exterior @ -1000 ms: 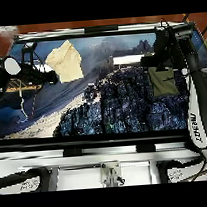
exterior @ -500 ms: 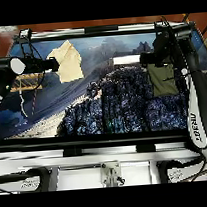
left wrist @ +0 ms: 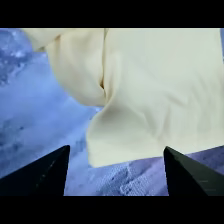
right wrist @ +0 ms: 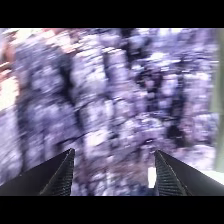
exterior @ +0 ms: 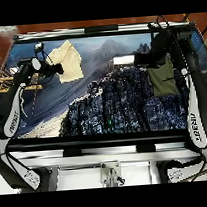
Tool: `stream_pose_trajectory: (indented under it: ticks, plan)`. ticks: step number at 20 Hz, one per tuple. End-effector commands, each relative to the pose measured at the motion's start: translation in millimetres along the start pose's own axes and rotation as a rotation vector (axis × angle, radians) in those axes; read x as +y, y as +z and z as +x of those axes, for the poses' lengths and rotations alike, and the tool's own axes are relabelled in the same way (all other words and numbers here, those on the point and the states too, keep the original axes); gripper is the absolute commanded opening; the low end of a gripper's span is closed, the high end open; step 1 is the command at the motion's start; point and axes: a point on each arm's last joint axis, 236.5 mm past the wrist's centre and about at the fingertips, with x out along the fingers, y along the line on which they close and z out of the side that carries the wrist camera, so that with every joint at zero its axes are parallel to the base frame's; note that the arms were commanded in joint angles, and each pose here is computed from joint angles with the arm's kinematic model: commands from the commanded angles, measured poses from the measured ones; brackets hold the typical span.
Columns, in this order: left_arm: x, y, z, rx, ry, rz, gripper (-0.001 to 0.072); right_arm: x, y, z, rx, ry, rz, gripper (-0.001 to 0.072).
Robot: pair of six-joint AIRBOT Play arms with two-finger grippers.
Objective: Fold the shirts.
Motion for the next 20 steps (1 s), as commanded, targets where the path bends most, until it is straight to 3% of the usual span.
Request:
stream_pose_trajectory:
  ticks: [1,6,7,9,10,11,13,16,20]
  plan:
    - [4,-6,33,-0.005,-0.006,-0.025,0.0698,29,-3,-2,0.013,0.121,-0.04,0.0604]
    - [8,-22,54,0.025,0.0,-0.027,0.0697,32,-4,-2,0.014,0.134,-0.037,0.0604]
    - [7,-24,57,0.03,-0.002,-0.03,0.0667,32,-4,-2,0.014,0.134,-0.037,0.0604]
    - [4,-24,58,0.028,-0.016,-0.045,0.0416,32,-4,-2,0.015,0.134,-0.037,0.0604]
    - [2,-21,58,0.017,-0.025,-0.055,0.0326,32,-4,-2,0.015,0.134,-0.037,0.0604]
    - [-1,-17,58,0.001,-0.038,-0.068,0.0284,32,-4,-2,0.015,0.134,-0.037,0.0604]
    - [-9,-14,54,-0.002,-0.074,-0.111,0.0029,31,-4,-2,0.017,0.133,-0.037,0.0604]
    - [-35,20,8,-0.084,-0.131,-0.021,0.0026,31,-5,-8,0.012,0.131,-0.069,0.06]
    - [-114,97,-161,-0.393,-0.213,0.279,0.0026,28,7,-59,-0.102,0.098,-0.113,0.06]
